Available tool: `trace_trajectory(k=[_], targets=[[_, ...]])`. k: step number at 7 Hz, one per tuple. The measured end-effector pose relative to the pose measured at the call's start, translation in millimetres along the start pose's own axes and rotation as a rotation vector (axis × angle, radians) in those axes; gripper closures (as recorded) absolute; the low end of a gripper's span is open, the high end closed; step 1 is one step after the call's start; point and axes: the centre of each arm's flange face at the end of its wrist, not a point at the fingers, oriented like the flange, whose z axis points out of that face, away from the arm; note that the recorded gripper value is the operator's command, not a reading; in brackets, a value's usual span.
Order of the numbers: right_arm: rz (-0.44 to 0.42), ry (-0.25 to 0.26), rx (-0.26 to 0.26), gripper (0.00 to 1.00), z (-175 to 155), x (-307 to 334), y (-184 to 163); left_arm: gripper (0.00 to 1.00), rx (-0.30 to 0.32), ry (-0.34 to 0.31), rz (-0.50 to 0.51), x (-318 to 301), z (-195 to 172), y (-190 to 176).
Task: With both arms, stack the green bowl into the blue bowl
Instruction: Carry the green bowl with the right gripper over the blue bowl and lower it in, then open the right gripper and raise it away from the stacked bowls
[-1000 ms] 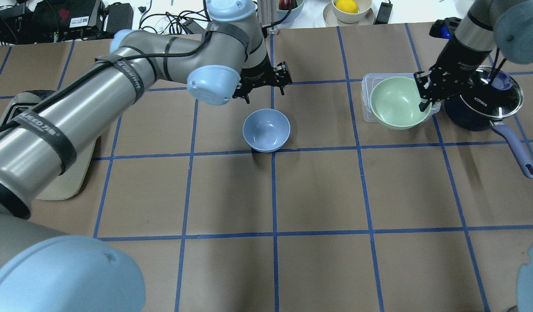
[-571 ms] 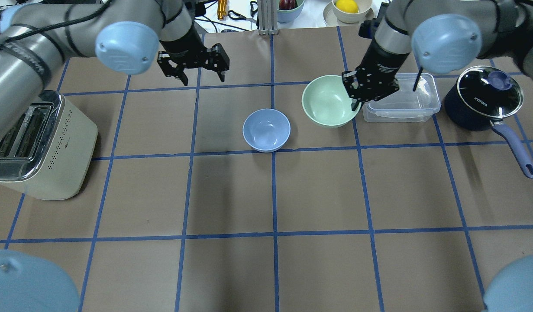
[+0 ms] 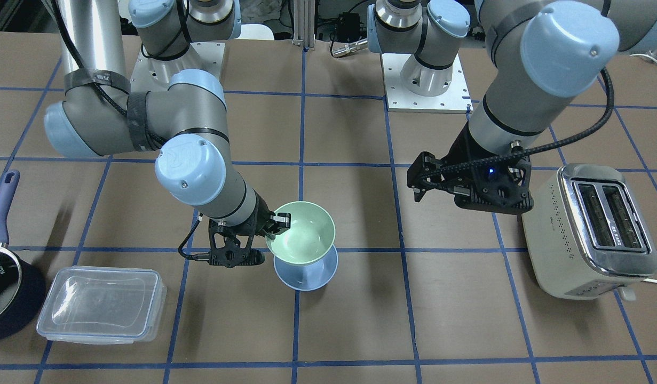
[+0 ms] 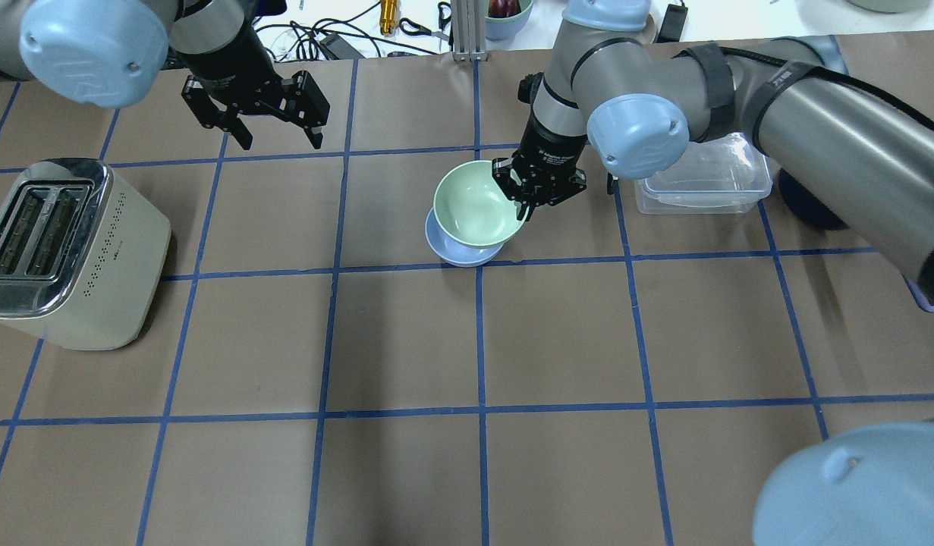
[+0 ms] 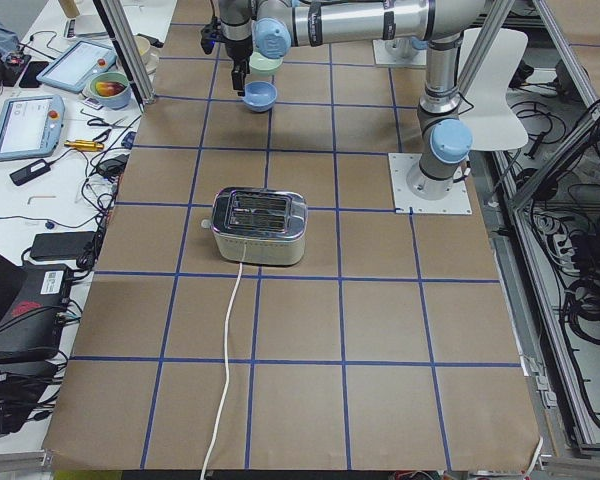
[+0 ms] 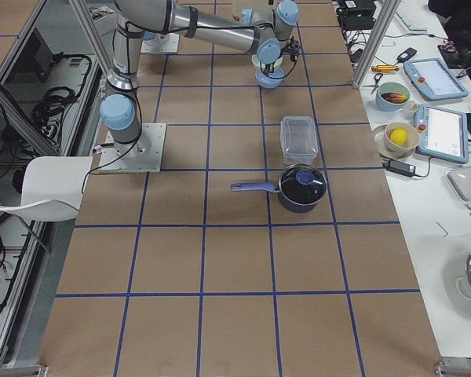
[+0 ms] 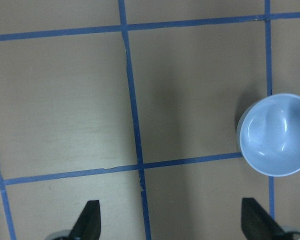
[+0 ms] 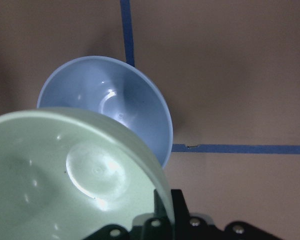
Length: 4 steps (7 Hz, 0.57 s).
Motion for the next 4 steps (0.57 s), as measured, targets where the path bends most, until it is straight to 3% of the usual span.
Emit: trace_trajectory(k=[1,2,4], targets=[[0.001,-0.007,-0.009,1.00,13.2,-2.7,-3.6,0.00,-0.003,-0.005,0.000,0.6,-3.4,10.5],[0.003,-0.009,-0.012,0.01,22.1,-3.9,-6.6,0.00,-0.004,-0.007,0.000,1.4,-4.9,20.1],[-0.012,-0.013,0.037,0.00,28.5,-4.4,-15.2,0.00,-0.005,-0.008,-0.002,0.5,-2.7,28.7]])
